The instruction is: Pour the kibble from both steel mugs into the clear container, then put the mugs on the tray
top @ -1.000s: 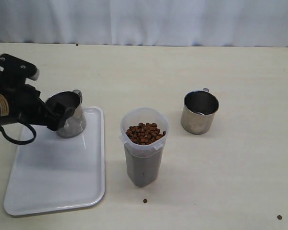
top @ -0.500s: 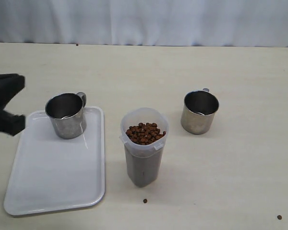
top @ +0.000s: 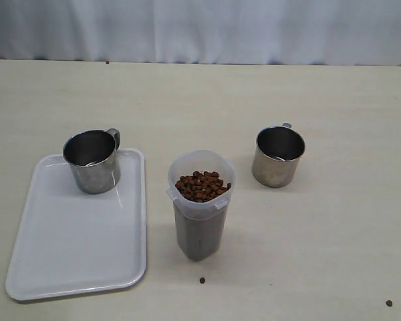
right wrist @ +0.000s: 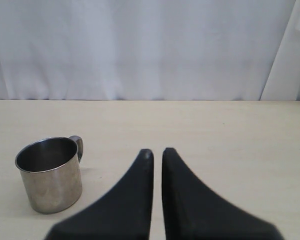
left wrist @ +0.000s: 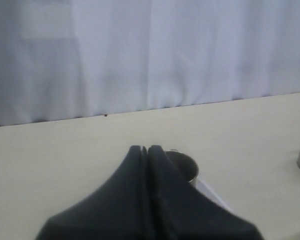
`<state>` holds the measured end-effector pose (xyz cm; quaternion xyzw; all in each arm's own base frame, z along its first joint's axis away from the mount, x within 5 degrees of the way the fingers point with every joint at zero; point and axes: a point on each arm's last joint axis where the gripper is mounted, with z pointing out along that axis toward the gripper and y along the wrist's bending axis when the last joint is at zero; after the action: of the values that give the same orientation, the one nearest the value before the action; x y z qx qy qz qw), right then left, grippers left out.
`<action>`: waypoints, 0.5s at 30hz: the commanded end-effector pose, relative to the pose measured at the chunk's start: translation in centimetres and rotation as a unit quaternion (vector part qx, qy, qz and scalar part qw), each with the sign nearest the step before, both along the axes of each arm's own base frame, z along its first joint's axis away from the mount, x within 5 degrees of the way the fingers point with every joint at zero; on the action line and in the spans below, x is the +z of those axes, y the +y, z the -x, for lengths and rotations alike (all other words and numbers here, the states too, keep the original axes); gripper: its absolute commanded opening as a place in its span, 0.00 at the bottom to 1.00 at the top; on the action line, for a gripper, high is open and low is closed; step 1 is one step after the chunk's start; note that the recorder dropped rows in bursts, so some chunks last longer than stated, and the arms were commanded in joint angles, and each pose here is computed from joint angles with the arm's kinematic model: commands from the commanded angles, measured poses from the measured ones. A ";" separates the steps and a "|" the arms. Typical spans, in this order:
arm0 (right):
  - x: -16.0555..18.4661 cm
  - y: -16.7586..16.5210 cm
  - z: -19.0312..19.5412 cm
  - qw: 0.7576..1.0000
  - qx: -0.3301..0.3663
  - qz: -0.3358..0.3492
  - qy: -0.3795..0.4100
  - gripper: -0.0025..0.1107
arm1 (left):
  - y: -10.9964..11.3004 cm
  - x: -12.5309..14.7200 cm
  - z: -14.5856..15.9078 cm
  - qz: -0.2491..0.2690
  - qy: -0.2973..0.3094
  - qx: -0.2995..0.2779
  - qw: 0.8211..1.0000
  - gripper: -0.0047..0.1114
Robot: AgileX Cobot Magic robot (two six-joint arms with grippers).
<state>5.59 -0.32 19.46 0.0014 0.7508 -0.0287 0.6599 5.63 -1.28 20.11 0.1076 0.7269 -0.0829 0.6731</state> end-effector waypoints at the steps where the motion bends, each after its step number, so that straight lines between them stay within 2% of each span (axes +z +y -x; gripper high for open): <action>1: -0.1 0.0 0.0 1.000 -0.002 0.002 -0.002 0.06 | 0.2 -0.4 0.1 0.004 0.016 0.011 1.000 0.04; 11: -0.1 0.0 0.0 1.000 -0.002 0.002 -0.002 0.06 | 0.3 -0.5 0.1 0.003 0.019 0.015 1.000 0.04; 15: -0.1 0.0 0.0 1.000 -0.002 0.002 -0.002 0.06 | 1.8 -0.6 0.1 0.006 0.026 0.144 0.989 0.04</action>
<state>5.59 -0.32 19.46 0.0014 0.7508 -0.0287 0.6599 5.60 -0.07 19.64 0.0385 0.7468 -0.0185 0.6636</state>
